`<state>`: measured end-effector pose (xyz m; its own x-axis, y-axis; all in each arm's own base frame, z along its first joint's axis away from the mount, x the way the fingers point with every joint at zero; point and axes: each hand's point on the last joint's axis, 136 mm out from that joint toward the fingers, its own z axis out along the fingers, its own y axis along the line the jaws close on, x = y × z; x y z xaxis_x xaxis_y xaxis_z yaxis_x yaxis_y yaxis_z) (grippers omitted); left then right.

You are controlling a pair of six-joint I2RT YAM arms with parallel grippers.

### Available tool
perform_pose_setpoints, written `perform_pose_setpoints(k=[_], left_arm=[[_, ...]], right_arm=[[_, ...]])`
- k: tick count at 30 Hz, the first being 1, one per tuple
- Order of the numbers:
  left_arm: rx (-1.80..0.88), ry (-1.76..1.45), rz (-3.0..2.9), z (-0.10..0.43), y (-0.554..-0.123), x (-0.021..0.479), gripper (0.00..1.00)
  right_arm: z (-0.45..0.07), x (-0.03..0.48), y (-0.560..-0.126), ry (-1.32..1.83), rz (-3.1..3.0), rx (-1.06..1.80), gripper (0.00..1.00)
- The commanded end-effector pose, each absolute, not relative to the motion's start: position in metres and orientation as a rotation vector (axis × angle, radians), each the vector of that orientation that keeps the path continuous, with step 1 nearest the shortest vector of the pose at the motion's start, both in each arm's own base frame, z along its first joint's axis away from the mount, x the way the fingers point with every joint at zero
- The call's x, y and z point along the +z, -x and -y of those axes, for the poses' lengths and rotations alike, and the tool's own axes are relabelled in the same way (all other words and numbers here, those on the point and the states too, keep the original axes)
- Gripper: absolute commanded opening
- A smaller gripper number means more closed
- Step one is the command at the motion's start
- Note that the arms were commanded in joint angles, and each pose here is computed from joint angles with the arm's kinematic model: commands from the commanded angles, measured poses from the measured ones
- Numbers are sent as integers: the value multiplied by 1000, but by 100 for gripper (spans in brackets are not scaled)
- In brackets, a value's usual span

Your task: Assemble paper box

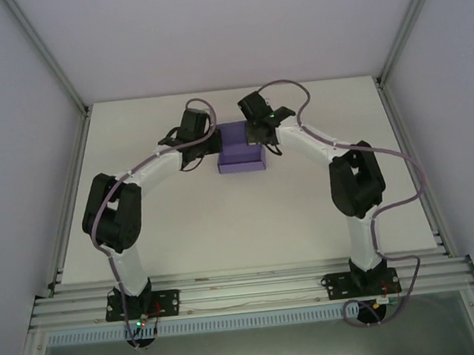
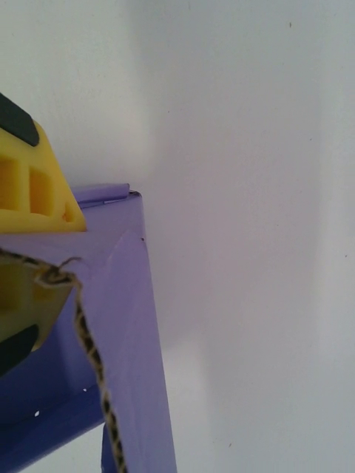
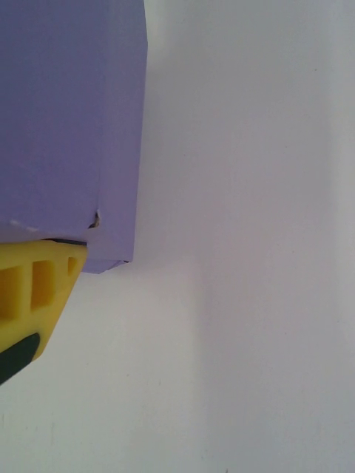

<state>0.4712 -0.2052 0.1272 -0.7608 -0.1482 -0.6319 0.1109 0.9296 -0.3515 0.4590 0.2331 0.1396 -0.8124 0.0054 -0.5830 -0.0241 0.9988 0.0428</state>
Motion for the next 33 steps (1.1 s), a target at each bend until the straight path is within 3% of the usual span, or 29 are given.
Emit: perform_pose_setpoints(k=[1,15,22,33], left_arm=[[-555,-29,-2441,225,-450,121,4],[-626,-54,-2354,235,-456,158,4],[-650,-88,-2291,240,-464,192,4],[-748,-54,-2300,255,-470,176,4]], right_arm=[[-254,151,-459,68,-2503,100,4],[-238,165,-467,231,-2539,-144,5],[-255,168,-463,430,-2503,-43,7],[-259,161,-469,135,-2454,172,4]])
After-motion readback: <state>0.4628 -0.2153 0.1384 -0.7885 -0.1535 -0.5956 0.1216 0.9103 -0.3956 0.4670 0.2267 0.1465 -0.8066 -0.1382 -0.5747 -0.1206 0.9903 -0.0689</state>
